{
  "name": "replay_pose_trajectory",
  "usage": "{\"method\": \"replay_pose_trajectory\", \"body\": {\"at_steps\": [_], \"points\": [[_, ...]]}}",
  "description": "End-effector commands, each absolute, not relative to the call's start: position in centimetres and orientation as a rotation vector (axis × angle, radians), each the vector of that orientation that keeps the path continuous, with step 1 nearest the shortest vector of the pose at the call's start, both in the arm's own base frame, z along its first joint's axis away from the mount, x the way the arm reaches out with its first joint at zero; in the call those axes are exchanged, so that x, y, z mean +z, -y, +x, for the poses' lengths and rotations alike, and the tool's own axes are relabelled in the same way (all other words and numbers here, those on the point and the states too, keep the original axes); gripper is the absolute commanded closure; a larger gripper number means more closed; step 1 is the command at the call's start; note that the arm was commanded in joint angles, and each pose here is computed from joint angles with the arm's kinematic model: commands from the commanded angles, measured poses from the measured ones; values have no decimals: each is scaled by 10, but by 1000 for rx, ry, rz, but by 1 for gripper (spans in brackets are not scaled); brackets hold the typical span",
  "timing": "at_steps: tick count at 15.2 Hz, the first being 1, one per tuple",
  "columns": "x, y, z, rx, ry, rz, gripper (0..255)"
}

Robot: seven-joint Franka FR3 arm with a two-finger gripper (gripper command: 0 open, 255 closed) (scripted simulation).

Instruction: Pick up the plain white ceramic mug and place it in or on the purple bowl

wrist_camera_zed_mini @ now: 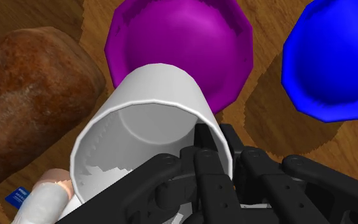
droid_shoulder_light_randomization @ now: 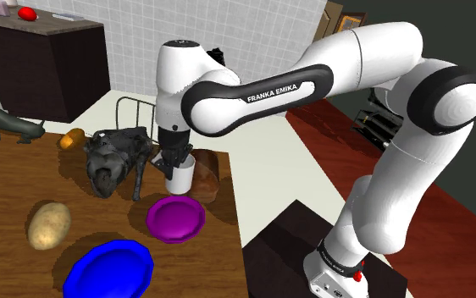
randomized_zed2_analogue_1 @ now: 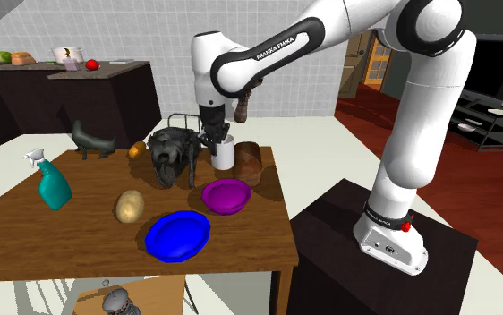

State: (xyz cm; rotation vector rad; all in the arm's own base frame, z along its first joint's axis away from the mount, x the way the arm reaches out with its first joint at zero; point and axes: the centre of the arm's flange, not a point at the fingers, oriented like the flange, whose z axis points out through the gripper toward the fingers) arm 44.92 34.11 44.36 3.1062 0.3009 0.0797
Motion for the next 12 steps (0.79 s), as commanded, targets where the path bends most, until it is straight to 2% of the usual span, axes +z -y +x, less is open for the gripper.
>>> {"method": "replay_pose_trajectory", "body": {"at_steps": [1, 12], "points": [[436, -341, 447, 79, -299, 3106, 255], [377, -341, 447, 79, -299, 3106, 255]]}}
